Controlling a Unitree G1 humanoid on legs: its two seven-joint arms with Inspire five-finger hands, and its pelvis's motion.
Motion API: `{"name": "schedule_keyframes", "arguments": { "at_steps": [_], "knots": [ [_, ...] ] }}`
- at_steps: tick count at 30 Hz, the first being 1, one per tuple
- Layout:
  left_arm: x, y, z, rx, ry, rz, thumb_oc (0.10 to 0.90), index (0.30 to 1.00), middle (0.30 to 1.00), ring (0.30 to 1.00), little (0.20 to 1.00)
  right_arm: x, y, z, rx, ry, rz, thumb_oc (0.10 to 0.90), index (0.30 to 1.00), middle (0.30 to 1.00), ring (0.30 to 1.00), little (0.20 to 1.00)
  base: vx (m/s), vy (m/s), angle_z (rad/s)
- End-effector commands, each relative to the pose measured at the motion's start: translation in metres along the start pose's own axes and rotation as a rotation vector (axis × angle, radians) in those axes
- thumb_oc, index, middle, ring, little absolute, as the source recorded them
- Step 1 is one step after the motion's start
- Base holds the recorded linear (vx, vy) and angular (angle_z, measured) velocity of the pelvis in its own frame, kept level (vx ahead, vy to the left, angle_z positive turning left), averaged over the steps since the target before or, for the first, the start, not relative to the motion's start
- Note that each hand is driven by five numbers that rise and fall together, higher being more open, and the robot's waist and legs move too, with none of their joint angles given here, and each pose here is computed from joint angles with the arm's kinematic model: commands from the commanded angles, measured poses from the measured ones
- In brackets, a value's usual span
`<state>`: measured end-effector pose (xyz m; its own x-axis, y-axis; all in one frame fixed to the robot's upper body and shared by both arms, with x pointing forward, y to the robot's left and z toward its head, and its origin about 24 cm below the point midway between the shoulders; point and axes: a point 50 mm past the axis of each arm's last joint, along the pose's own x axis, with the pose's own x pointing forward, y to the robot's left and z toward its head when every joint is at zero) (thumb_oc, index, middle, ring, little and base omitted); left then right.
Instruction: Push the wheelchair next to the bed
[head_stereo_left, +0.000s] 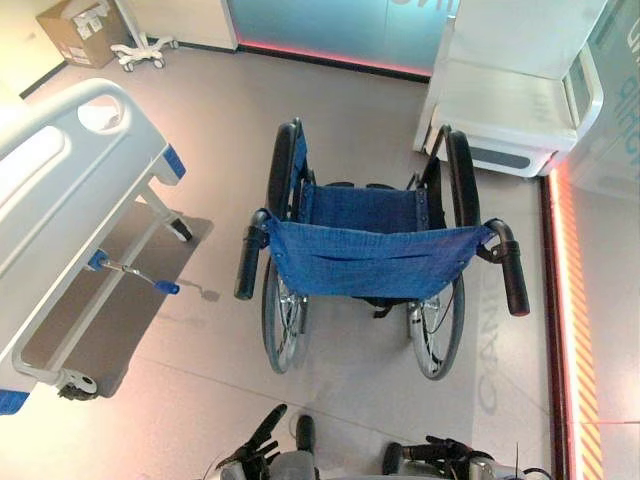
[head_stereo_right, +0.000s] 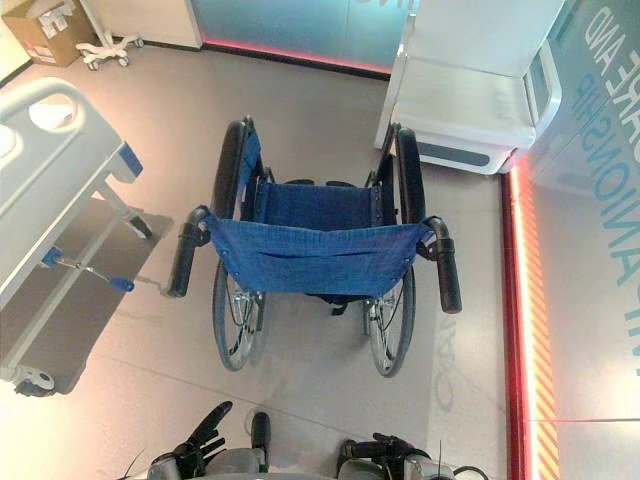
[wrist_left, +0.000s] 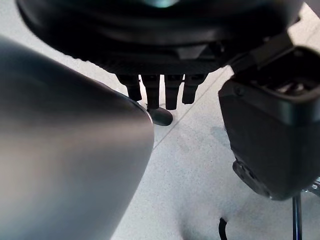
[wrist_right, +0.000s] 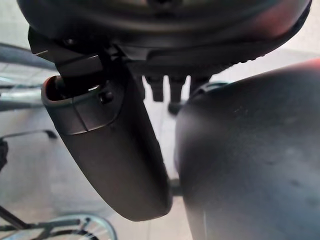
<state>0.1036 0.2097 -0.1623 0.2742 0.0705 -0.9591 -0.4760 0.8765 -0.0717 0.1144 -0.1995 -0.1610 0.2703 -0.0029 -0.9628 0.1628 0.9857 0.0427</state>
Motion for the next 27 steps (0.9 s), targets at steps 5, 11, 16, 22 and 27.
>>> {"name": "schedule_keyframes", "arguments": {
  "at_steps": [5,11,16,22,27],
  "knots": [
    [0.002,-0.007,-0.009,0.013,0.062,0.012,0.800,0.900,0.900,0.900,0.900,0.001,0.002,-0.009,0.010,0.024,-0.006,0.800,0.900,0.900,0.900,0.900,0.00,0.000,0.00],
    [0.002,-0.003,-0.014,0.037,0.086,0.028,0.800,0.900,0.900,0.900,0.900,0.001,0.002,-0.013,-0.007,0.039,-0.008,0.800,0.900,0.900,0.900,0.900,0.04,-0.010,0.01],
    [0.002,0.000,-0.016,0.036,0.104,0.057,0.800,0.900,0.900,0.900,0.900,0.001,0.001,-0.016,-0.011,0.053,-0.015,0.800,0.900,0.900,0.900,0.900,0.04,0.013,0.00],
    [0.002,0.004,-0.014,-0.006,0.074,0.083,0.800,0.900,0.900,0.900,0.900,0.000,-0.007,-0.016,0.043,0.033,-0.071,0.800,0.900,0.900,0.900,0.900,0.04,0.023,-0.01],
    [0.000,0.012,0.004,-0.121,-0.017,0.096,0.800,0.900,0.900,0.900,0.900,-0.003,-0.020,-0.005,0.154,-0.041,-0.111,0.800,0.900,0.900,0.900,0.900,0.02,0.021,-0.02]
  ]
}}
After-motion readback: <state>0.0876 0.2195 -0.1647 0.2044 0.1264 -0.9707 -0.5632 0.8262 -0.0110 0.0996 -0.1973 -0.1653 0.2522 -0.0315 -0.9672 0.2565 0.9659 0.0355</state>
